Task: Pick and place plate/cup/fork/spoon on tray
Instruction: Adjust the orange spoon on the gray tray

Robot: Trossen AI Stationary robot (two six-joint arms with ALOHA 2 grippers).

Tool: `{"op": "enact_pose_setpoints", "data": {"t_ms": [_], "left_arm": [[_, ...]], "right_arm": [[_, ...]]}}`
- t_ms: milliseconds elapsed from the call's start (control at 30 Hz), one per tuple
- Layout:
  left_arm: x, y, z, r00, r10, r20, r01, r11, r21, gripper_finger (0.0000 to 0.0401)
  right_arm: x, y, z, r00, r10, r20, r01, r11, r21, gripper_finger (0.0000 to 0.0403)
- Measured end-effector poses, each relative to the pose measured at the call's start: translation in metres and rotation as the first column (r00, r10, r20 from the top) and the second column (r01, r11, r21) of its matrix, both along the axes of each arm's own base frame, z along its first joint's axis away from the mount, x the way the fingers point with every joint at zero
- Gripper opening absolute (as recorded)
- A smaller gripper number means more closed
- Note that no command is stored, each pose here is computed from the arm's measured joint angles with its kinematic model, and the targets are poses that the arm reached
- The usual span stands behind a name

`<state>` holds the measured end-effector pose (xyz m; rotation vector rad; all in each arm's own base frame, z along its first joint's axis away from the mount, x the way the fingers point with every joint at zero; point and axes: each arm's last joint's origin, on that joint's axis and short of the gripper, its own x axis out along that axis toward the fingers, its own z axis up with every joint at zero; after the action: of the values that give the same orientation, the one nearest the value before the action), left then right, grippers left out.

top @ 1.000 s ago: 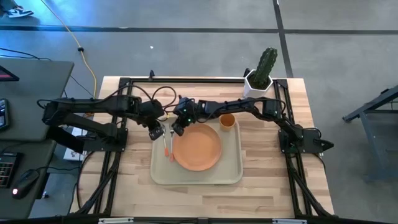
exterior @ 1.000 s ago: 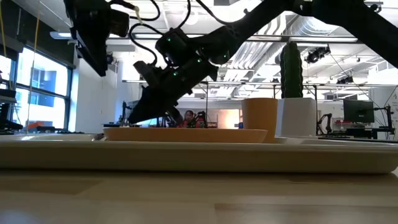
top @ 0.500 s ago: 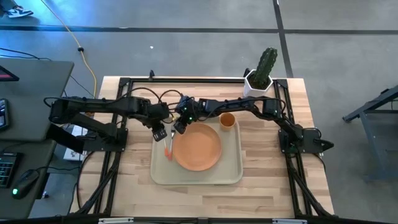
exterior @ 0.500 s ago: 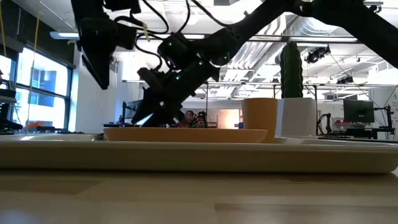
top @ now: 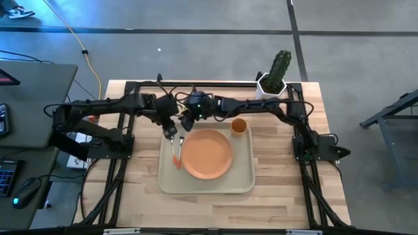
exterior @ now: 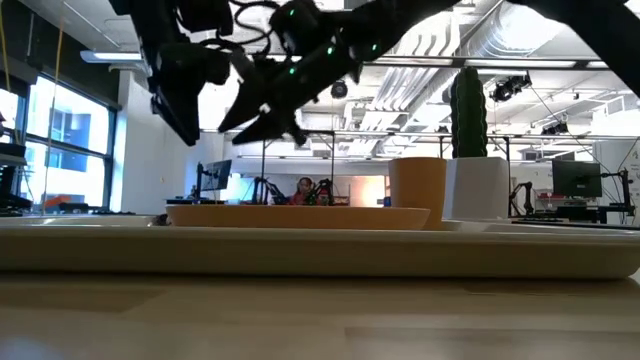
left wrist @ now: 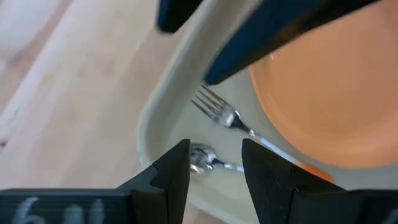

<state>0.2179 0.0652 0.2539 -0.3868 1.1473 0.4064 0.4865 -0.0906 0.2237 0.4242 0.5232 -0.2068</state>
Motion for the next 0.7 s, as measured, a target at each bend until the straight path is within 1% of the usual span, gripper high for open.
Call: {"op": "enact_pose_setpoints", "data": {"t_ms": [133, 167, 267, 367, 467, 567, 700], "left_arm": [[-0.002, 0.007, 0.000, 1.000, 0.031, -0.001, -0.031, 1.000, -0.002, 0.0136], [-0.003, 0.008, 0.000, 0.999, 0.038, -0.002, -0.038, 0.999, -0.001, 0.0136], [-0.003, 0.010, 0.000, 0.999, 0.047, 0.002, -0.047, 0.999, 0.000, 0.0136], [0.000, 0.012, -0.001, 0.998, 0.054, 0.035, -0.055, 0.998, 0.021, 0.0136], [0.002, 0.013, -0.015, 0.994, 0.076, 0.084, -0.079, 0.997, 0.025, 0.0136], [-0.002, 0.012, -0.035, 0.994, 0.088, 0.072, -0.089, 0.996, 0.016, 0.0136], [-0.014, 0.009, -0.057, 0.994, 0.105, -0.017, -0.105, 0.994, 0.022, 0.0136]], "right_arm": [[-0.014, 0.001, 0.018, 0.999, -0.040, -0.026, 0.038, 0.998, -0.056, 0.0156], [-0.020, 0.002, 0.019, 0.998, -0.050, -0.044, 0.048, 0.997, -0.060, 0.0156], [-0.042, 0.005, 0.022, 0.996, -0.083, -0.019, 0.082, 0.994, -0.069, 0.0156], [-0.073, 0.011, 0.020, 0.988, -0.119, 0.100, 0.122, 0.992, -0.017, 0.0156], [-0.108, 0.021, 0.016, 0.969, -0.152, 0.196, 0.143, 0.988, 0.062, 0.0152], [-0.141, 0.038, 0.018, 0.950, -0.203, 0.236, 0.185, 0.978, 0.099, 0.0142], [-0.173, 0.062, 0.024, 0.934, -0.237, 0.269, 0.213, 0.970, 0.115, 0.0129]]}}
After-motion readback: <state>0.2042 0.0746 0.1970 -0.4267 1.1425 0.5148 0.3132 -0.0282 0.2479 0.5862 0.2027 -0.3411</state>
